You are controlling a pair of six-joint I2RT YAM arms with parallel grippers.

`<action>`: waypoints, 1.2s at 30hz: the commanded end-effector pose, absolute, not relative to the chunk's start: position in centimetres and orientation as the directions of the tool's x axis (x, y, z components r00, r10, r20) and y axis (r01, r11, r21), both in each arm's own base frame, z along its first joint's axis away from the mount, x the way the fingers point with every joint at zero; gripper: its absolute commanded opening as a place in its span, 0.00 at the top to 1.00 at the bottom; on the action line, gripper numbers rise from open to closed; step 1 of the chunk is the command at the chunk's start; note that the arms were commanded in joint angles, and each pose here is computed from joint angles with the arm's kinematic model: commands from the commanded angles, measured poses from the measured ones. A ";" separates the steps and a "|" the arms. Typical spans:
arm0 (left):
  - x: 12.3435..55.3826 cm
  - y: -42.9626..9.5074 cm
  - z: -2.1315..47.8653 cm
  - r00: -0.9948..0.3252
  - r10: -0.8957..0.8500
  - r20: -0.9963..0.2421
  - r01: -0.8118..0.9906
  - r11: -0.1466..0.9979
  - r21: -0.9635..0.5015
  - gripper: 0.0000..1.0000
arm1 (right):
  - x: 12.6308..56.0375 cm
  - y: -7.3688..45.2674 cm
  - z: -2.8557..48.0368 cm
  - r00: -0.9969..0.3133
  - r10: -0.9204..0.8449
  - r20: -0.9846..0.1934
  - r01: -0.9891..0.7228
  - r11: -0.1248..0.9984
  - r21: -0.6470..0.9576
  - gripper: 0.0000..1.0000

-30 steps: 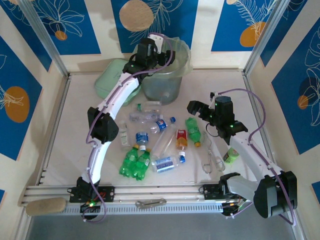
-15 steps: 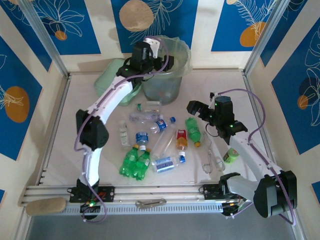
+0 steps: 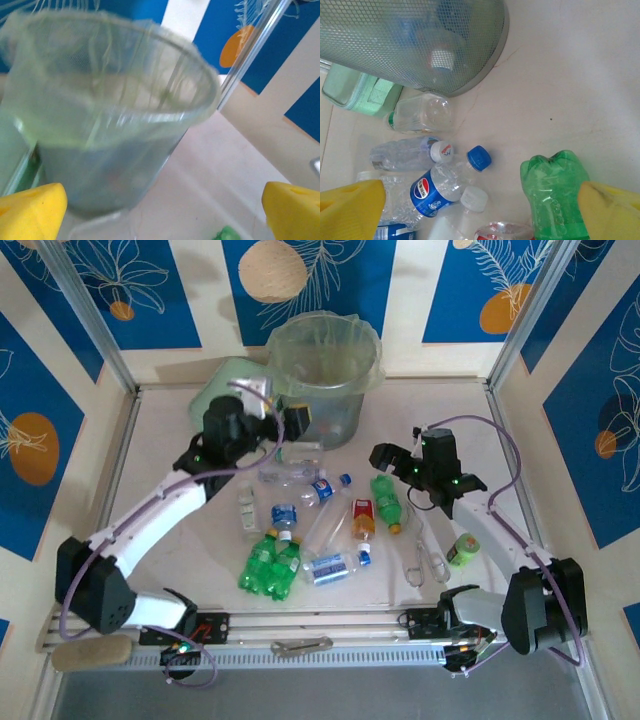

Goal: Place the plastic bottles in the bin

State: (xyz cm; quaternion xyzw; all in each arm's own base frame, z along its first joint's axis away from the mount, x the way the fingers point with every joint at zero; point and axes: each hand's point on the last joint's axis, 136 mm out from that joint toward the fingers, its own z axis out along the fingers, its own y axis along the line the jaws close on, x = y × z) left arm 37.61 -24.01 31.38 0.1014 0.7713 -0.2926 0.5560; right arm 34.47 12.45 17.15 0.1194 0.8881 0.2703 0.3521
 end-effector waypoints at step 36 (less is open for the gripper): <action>34.2 -21.6 15.7 -0.644 -0.349 -0.680 0.163 0.807 -0.568 0.00 | 33.2 12.2 5.8 -0.953 0.009 -0.304 -0.017 0.996 0.084 0.20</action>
